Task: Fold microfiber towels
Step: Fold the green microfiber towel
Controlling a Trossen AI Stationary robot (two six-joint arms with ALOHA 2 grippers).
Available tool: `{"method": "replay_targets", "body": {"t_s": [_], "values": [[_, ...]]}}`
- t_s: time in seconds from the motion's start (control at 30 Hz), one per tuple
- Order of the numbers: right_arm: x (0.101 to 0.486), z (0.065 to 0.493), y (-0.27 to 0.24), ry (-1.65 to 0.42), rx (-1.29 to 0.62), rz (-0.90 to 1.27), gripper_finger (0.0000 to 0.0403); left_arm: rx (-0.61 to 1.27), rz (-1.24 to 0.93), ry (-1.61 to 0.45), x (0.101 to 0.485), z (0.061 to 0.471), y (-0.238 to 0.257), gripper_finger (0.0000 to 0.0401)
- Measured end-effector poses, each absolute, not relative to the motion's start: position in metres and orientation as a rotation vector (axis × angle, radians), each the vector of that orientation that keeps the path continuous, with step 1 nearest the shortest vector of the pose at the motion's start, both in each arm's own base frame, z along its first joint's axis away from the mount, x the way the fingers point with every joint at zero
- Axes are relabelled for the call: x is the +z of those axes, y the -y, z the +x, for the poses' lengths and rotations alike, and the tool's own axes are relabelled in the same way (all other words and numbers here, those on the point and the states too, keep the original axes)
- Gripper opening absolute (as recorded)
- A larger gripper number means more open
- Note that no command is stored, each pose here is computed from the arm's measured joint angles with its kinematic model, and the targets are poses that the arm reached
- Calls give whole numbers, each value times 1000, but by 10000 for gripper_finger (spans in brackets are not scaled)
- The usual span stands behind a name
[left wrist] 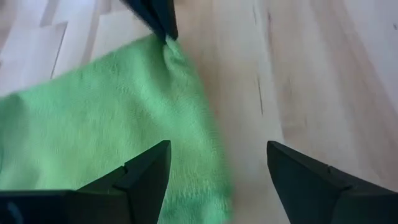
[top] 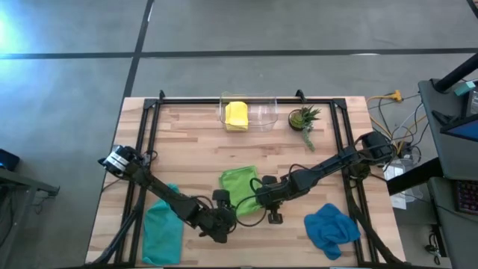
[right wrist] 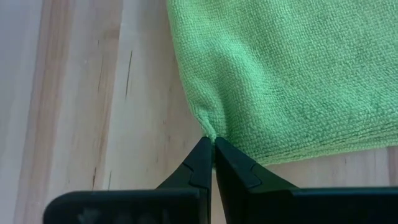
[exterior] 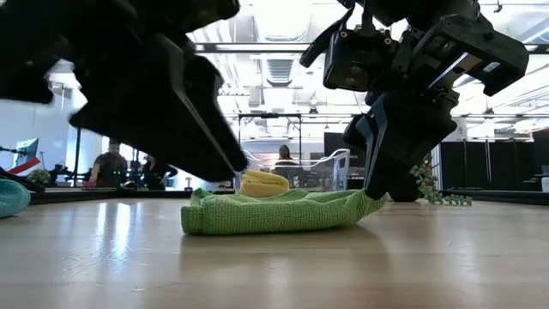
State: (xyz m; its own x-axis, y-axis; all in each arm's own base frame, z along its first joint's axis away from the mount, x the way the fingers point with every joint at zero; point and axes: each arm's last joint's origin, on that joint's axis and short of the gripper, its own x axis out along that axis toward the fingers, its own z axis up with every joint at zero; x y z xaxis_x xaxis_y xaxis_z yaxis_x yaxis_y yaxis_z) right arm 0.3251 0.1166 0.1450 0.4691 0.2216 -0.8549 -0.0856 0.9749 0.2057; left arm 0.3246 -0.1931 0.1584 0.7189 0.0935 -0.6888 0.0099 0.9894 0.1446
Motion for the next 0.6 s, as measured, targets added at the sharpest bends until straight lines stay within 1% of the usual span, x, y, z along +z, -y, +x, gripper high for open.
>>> {"method": "replay_targets", "body": {"t_s": [0.23,0.37,0.43,0.5,0.6], "values": [[145,325,-117,-1068,178,160,9,72,167,-823,134,336,183,248],[145,325,-117,-1068,179,159,9,89,137,-896,129,341,177,227],[145,325,-117,-1069,179,160,9,92,94,-943,127,342,174,203],[145,325,-117,-1068,179,159,9,110,72,-973,126,341,173,170],[145,325,-117,-1067,179,160,9,117,68,-984,126,339,172,100]]}}
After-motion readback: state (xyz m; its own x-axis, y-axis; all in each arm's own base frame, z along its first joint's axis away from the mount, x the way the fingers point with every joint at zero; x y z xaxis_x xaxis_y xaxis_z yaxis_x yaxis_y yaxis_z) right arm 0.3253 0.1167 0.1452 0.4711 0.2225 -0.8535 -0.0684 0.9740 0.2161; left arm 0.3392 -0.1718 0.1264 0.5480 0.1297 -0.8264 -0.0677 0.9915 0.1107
